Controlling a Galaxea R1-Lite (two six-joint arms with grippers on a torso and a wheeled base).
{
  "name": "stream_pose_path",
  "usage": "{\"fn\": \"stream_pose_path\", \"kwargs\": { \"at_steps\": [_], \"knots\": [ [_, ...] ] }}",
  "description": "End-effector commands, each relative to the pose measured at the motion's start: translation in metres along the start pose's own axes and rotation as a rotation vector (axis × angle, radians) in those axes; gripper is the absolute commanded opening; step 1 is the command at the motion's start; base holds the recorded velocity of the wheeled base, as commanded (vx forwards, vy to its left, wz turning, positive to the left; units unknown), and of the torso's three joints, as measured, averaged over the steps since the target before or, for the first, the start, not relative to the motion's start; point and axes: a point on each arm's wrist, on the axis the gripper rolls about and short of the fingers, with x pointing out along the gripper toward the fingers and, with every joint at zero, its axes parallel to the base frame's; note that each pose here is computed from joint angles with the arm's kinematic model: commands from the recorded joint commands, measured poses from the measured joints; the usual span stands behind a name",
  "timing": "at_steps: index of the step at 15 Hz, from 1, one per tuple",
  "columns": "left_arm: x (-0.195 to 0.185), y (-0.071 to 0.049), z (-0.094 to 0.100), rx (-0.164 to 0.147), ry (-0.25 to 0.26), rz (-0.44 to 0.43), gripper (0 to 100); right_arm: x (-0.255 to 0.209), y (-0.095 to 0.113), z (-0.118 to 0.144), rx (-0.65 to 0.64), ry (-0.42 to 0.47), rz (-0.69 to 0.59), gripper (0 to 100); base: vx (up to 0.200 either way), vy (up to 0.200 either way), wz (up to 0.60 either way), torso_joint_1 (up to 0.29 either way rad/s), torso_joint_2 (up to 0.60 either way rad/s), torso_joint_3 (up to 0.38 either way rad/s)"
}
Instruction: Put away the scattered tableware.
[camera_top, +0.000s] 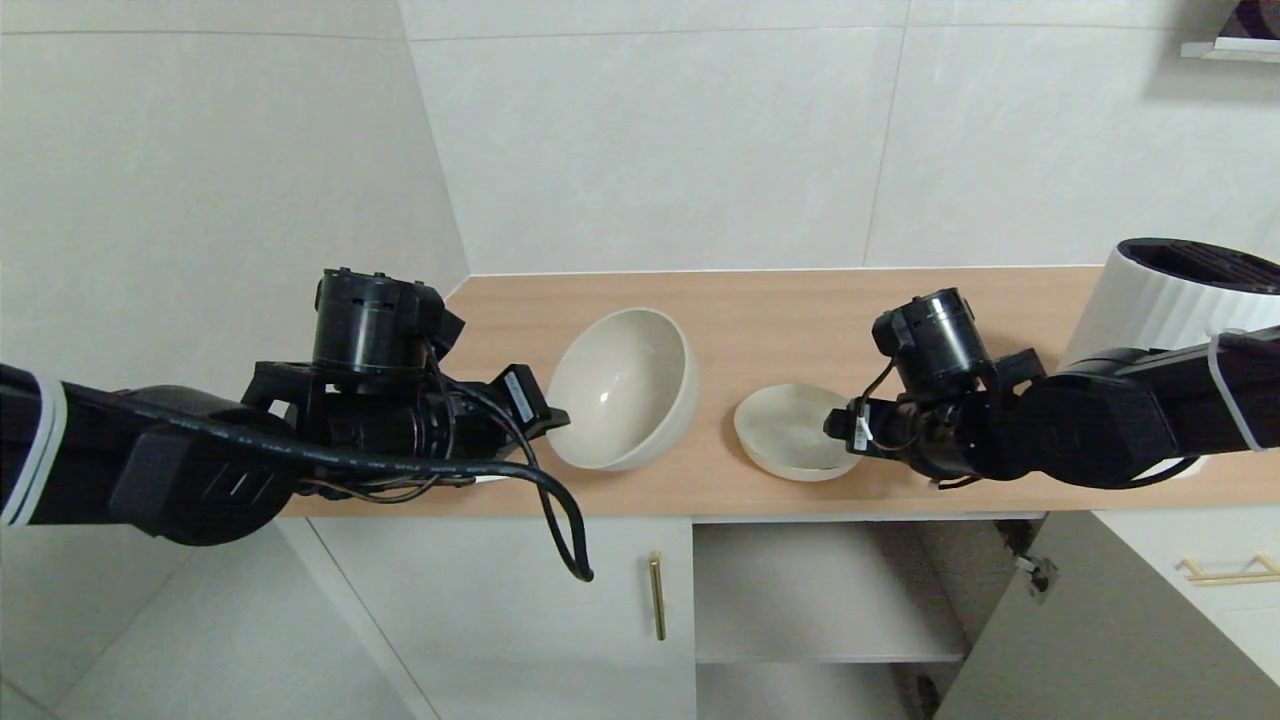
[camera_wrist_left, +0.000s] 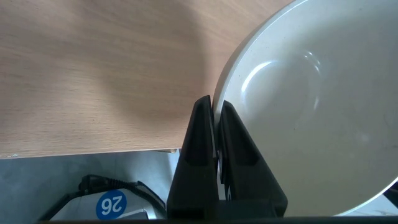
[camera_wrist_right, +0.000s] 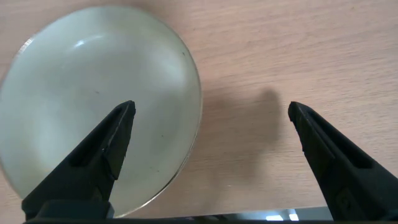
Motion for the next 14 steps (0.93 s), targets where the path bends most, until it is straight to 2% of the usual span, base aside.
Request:
{"fn": "stream_pose_path", "kwargs": {
  "at_steps": [1,6,7,14],
  "knots": [
    [0.0,0.0,0.0,0.0,-0.001,-0.002,0,0.004,0.001,-0.003,-0.006,0.01,-0.005,100,0.0,0.0,0.0,0.0,0.0,0.0],
    [0.0,0.0,0.0,0.0,0.001,0.0,0,0.005,0.001,-0.004,-0.009,0.014,-0.007,100,0.0,0.0,0.0,0.0,0.0,0.0],
    [0.0,0.0,0.0,0.0,0.001,0.0,0,0.005,0.001,-0.004,-0.005,0.012,-0.006,0,0.0,0.0,0.0,0.0,0.0,0.0],
    [-0.003,-0.001,0.001,0.0,-0.006,-0.002,0,-0.007,-0.002,0.003,0.007,-0.009,0.009,0,0.0,0.0,0.0,0.0,0.0,0.0]
  ]
}}
